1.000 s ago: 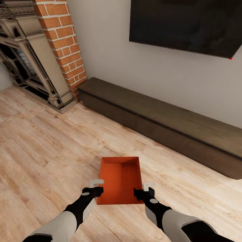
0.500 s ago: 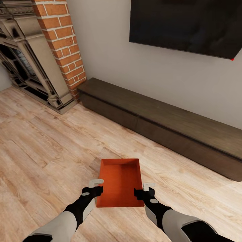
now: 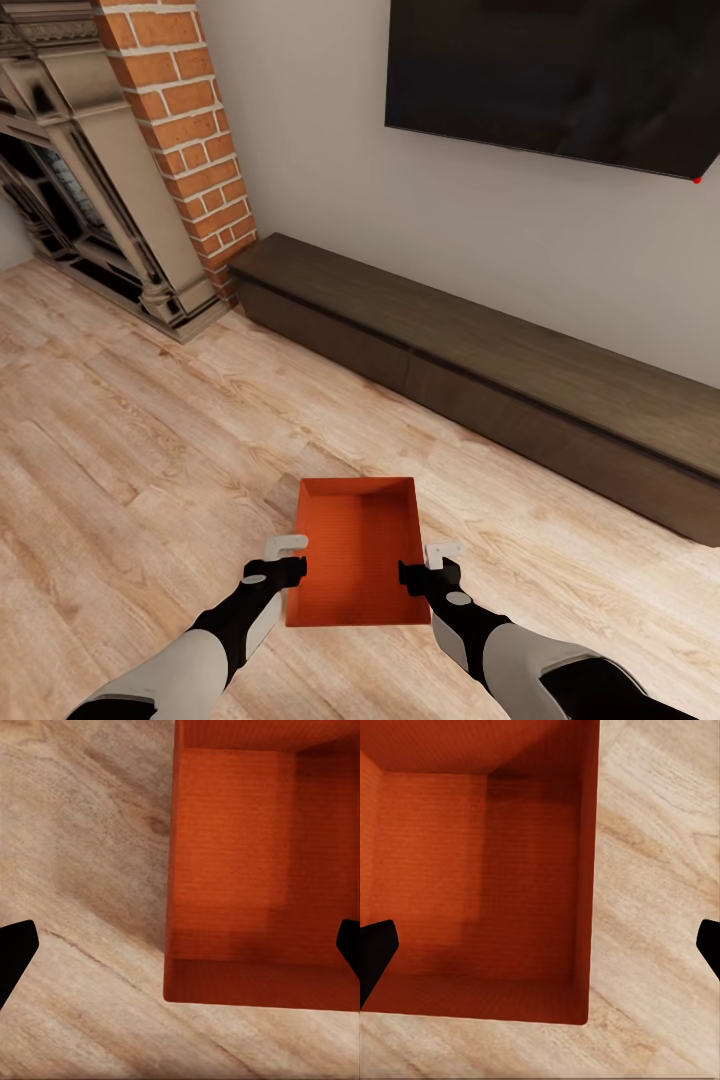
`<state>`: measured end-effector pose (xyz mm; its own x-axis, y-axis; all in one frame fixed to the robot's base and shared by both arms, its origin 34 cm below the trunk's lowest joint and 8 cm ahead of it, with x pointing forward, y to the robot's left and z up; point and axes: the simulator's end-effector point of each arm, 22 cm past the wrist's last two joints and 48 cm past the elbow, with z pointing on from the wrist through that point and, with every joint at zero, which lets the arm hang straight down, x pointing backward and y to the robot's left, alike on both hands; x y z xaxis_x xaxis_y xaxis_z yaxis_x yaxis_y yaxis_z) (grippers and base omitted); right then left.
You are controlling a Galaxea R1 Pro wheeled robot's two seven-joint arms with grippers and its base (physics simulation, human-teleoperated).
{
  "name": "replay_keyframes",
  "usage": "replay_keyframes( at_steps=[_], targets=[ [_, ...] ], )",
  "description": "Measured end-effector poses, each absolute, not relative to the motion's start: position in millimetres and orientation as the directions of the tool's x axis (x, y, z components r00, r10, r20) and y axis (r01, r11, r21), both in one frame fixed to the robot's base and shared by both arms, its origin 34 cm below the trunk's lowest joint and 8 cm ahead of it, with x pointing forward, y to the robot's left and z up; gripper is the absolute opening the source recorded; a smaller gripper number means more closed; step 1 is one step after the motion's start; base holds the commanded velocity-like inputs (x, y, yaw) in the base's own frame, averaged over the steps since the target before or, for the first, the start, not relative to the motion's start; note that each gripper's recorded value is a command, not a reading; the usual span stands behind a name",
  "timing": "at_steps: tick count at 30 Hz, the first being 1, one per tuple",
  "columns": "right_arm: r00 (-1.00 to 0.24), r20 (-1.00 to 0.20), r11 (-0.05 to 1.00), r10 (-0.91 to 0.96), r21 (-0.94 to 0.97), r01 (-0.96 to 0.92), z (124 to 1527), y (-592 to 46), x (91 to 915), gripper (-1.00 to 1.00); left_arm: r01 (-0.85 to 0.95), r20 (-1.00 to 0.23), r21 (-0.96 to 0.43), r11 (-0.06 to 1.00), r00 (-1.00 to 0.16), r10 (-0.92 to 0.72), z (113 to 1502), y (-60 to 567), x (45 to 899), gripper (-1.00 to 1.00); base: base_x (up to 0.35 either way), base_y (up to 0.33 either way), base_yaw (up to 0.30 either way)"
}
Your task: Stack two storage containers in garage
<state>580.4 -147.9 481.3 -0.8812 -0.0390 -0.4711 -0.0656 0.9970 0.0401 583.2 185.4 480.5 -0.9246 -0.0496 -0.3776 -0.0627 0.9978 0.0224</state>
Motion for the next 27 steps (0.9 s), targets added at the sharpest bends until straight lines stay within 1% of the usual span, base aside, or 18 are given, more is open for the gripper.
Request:
replay_keyframes(
  at_steps=[6,9,13,27],
  targets=[
    [-0.883,-0.469,0.997,-0.036,0.038,-0.061,481,-150,580,1.00,-0.064,-0.376,0.023,0.998,-0.925,-0.051,480,186,583,1.00,0.000,0.000,0.000],
    [-0.883,-0.468,0.999,-0.038,0.016,-0.052,479,-168,581,1.00,-0.063,-0.378,0.023,0.998,-0.925,-0.050,480,186,583,1.00,0.000,0.000,0.000],
    [-0.882,-0.469,0.999,-0.039,0.007,-0.048,478,-176,581,1.00,-0.063,-0.377,0.023,0.998,-0.925,-0.050,480,186,583,1.00,0.000,0.000,0.000],
    [-0.892,-0.451,0.999,-0.039,0.007,-0.048,474,-175,568,1.00,-0.067,-0.366,0.026,0.997,-0.929,-0.053,478,189,578,1.00,0.000,0.000,0.000]
  ],
)
